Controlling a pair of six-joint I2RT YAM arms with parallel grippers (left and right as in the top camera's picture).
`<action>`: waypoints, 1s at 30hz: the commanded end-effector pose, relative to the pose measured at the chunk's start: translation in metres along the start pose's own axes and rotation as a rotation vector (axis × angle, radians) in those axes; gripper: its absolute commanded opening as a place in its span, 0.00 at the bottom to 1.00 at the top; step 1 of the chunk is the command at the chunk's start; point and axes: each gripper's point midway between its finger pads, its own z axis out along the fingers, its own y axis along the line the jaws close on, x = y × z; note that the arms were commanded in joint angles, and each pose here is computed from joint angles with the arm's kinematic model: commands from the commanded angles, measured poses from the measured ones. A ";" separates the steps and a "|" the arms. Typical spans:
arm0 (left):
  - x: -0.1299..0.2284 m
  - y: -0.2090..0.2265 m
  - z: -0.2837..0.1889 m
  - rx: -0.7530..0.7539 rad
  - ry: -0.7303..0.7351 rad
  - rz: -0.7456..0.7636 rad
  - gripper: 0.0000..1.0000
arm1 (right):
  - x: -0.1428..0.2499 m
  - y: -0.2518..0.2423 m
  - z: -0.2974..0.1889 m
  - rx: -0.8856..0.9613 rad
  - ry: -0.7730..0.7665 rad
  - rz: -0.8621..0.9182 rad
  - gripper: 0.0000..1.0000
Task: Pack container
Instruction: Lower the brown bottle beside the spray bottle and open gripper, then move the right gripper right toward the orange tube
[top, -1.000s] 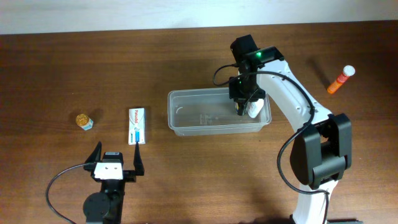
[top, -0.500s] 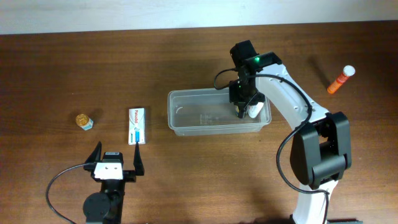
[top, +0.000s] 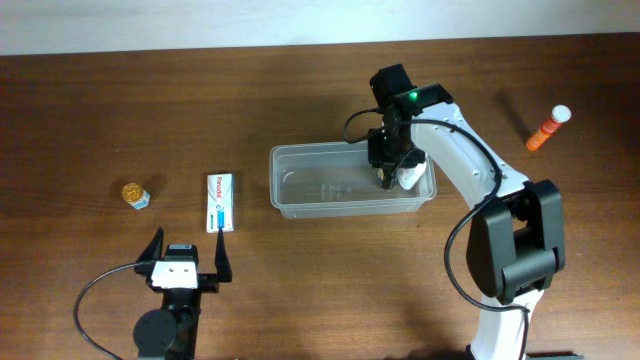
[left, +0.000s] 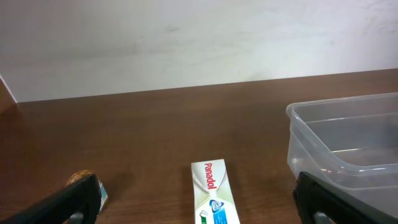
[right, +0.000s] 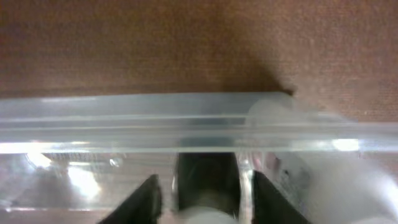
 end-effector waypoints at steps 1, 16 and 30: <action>0.001 -0.001 0.000 0.007 0.001 0.015 0.99 | 0.001 0.000 0.002 0.014 -0.002 0.005 0.45; 0.001 -0.001 0.000 0.007 0.001 0.015 0.99 | -0.012 0.005 -0.017 -0.008 -0.047 -0.002 0.46; 0.001 -0.001 0.000 0.007 0.001 0.015 1.00 | -0.033 0.021 -0.120 -0.089 -0.151 -0.091 0.53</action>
